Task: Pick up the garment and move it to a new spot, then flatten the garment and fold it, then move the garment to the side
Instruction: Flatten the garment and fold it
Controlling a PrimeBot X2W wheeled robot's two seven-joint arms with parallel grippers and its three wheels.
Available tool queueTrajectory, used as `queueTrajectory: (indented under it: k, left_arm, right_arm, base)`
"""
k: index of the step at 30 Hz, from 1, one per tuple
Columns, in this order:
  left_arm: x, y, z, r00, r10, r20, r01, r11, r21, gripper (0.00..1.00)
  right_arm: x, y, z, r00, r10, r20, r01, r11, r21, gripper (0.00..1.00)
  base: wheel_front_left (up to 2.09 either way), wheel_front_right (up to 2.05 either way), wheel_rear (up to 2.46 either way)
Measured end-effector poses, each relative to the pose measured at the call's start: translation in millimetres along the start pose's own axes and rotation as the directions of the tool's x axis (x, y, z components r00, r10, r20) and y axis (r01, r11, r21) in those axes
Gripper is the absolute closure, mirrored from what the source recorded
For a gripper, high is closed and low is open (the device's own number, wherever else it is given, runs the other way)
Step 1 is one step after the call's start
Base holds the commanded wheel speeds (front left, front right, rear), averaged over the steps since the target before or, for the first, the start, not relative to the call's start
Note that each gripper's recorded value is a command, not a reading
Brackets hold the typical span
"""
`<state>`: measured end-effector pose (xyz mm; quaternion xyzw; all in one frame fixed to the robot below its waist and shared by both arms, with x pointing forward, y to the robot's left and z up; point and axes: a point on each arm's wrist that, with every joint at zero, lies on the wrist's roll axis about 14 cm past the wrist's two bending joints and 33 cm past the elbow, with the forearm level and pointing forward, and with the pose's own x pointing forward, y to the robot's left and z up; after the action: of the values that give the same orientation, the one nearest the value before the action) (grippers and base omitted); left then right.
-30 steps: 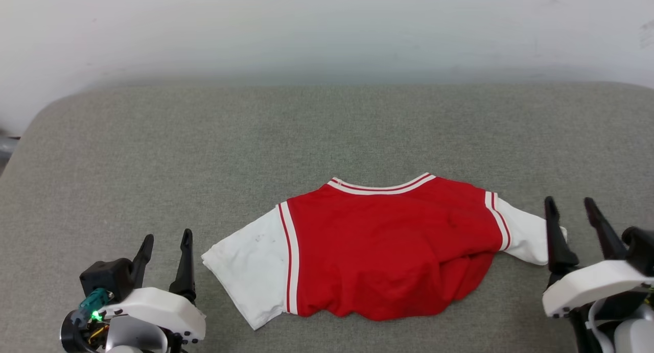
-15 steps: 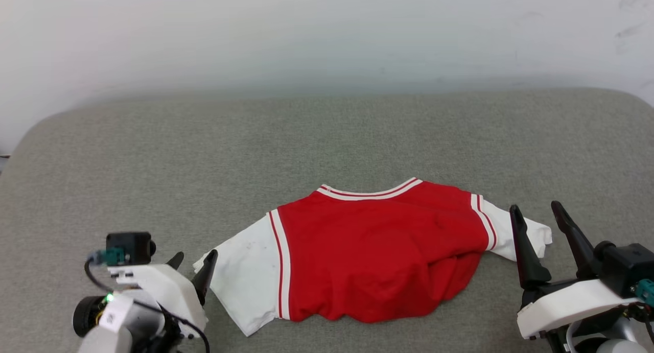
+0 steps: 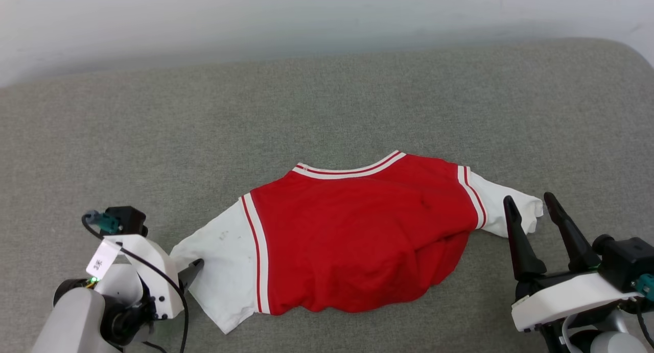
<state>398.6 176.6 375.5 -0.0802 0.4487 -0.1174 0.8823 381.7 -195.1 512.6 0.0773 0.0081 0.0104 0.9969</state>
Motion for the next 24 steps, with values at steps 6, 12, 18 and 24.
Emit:
queueTrajectory:
  k: [6,12,18,24]
  left_arm:
    - [13,-6,-7,0.994,-0.027,-0.103,0.03,0.999,0.029,1.0]
    - [14,-14,-3,0.997,-0.042,-0.067,0.046,0.997,0.063,1.0]
    - [3,-20,11,0.998,-0.049,0.049,0.044,0.996,0.083,1.0]
    - [-14,-25,35,0.983,-0.052,0.178,0.032,0.993,0.112,1.0]
  right_arm:
    - [5,-13,-11,0.999,-0.037,-0.028,0.037,0.999,0.011,0.0]
    - [6,-29,-20,0.994,-0.085,-0.062,0.089,0.994,0.057,0.0]
    - [-4,-57,-52,0.961,-0.139,-0.241,0.175,0.975,0.134,0.0]
    - [-8,-90,-83,0.863,-0.13,-0.488,0.23,0.961,0.152,0.0]
  base:
    - [0.0,0.0,0.0]
    - [0.0,0.0,0.0]
    - [0.0,0.0,0.0]
    - [0.0,0.0,0.0]
